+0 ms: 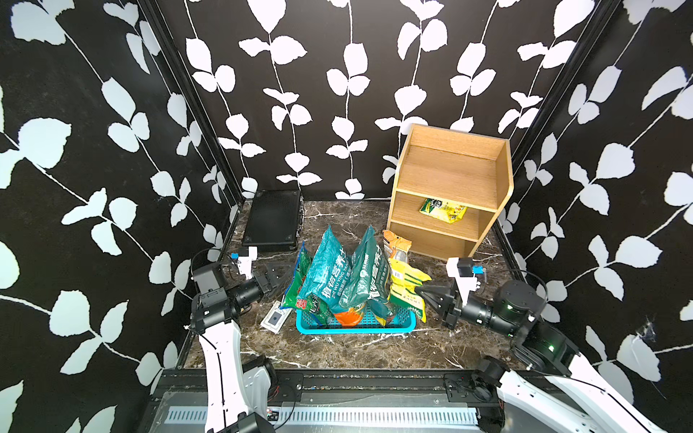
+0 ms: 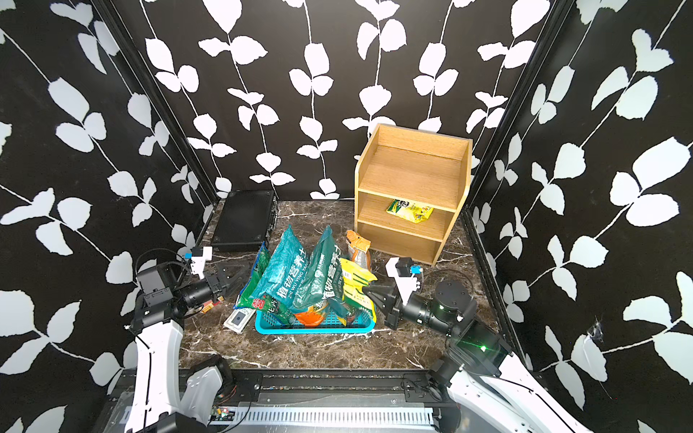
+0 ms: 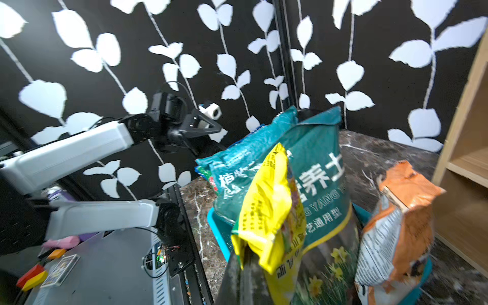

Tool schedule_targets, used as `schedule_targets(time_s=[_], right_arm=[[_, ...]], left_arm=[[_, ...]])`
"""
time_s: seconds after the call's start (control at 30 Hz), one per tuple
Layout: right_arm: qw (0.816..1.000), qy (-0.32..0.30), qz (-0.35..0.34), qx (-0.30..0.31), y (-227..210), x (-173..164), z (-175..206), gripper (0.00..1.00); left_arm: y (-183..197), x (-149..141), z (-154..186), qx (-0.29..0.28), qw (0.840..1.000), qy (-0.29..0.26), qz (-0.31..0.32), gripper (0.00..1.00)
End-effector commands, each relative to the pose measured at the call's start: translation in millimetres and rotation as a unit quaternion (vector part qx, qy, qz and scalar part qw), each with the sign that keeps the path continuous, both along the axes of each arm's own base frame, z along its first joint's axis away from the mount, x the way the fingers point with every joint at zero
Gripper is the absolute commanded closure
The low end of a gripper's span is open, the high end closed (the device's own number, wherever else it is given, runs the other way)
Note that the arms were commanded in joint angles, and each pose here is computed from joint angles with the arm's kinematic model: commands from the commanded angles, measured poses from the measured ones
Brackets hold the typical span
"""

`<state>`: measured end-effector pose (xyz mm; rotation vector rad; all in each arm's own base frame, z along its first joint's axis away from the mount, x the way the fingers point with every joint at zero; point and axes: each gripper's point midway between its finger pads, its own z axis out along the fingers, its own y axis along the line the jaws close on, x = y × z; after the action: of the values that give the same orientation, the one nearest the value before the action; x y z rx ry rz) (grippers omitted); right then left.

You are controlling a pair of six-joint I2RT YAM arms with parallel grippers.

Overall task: Take down the fertilizer bag from the shelf
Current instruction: Place the fertilizer bag in the storage box.

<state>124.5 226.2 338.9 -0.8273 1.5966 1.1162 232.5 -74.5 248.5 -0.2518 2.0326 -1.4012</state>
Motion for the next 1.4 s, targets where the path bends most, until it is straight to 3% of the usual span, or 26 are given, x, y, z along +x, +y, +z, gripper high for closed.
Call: schedule_targets(time_s=[0.0, 0.3, 0.53, 0.7, 0.8, 1.0, 1.23, 1.37], right_arm=[[0.996, -0.040, 0.075, 0.020, 12.3, -19.6, 7.0, 1.00], [0.985, -0.036, 0.166, 0.010, 31.2, -35.0, -9.3, 1.00], [0.984, -0.030, 0.170, -0.029, 53.5, -13.0, -45.3, 1.00], [0.990, -0.075, 0.093, -0.068, 62.2, 28.8, -91.0, 1.00], [0.987, -0.124, 0.068, -0.082, 64.9, 44.5, -113.4, 1.00], [0.979, -0.152, 0.018, -0.132, 72.8, 80.3, -142.5, 1.00], [0.981, -0.156, 0.011, -0.113, 77.6, 85.2, -128.5, 1.00], [0.977, -0.193, -0.038, -0.080, 55.2, 80.3, -104.1, 1.00]], left_arm=[[0.1, -0.8, 0.3, -0.001, 1.000, -0.007, -0.003, 0.01], [0.3, -0.8, 0.3, -0.001, 1.000, -0.007, -0.002, 0.01], [0.6, -0.6, 0.4, -0.001, 1.000, -0.007, -0.002, 0.01], [0.4, -0.6, 0.1, 0.000, 1.000, -0.007, -0.002, 0.01], [0.7, -0.2, -0.2, -0.001, 1.000, -0.006, -0.001, 0.01], [1.2, -0.1, -0.1, -0.001, 1.000, -0.006, 0.000, 0.01], [1.2, 0.0, 0.2, -0.001, 1.000, -0.007, 0.000, 0.01], [1.5, 0.1, -0.3, -0.001, 1.000, -0.006, 0.000, 0.01]])
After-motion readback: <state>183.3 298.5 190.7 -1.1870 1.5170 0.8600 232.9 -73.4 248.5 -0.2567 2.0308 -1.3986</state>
